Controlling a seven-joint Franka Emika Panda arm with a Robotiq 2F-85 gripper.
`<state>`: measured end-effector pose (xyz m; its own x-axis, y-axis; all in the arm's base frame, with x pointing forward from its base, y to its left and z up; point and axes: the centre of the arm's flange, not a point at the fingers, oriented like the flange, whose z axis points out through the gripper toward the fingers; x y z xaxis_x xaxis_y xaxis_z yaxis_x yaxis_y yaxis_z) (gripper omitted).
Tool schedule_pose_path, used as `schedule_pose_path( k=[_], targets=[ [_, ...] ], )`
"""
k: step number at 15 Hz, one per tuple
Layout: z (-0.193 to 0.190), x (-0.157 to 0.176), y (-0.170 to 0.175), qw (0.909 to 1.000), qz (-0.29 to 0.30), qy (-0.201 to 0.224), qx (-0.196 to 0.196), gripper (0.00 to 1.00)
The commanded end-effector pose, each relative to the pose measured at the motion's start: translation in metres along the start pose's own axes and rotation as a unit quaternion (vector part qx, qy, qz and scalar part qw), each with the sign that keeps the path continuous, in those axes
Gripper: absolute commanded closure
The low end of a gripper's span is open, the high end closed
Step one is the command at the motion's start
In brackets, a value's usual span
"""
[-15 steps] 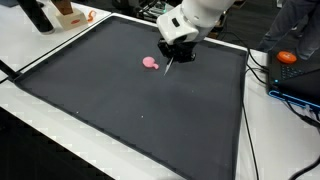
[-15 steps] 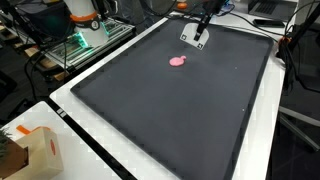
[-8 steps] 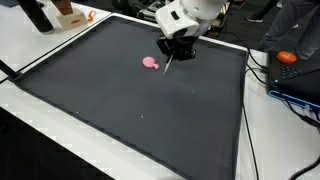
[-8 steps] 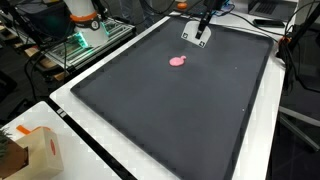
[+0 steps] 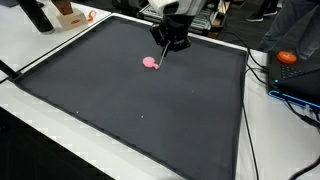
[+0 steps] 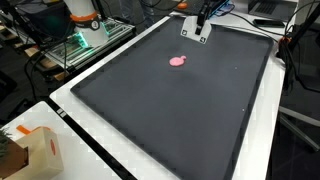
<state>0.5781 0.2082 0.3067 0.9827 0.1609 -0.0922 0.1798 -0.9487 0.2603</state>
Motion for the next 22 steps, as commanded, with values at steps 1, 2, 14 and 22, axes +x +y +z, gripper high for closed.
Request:
schedule_pose_path(
  k=[1,2,14,22],
  targets=[
    [-0.007,-0.041,0.029,0.9996,0.004,0.022,0.02,0.99],
    [-0.009,-0.048,0.036,0.9992,0.007,0.03,0.027,0.99],
    [-0.058,-0.128,0.093,0.9915,0.049,0.09,0.081,0.99],
    [-0.053,-0.101,0.088,0.9929,0.05,0.081,0.071,0.96]
  ],
)
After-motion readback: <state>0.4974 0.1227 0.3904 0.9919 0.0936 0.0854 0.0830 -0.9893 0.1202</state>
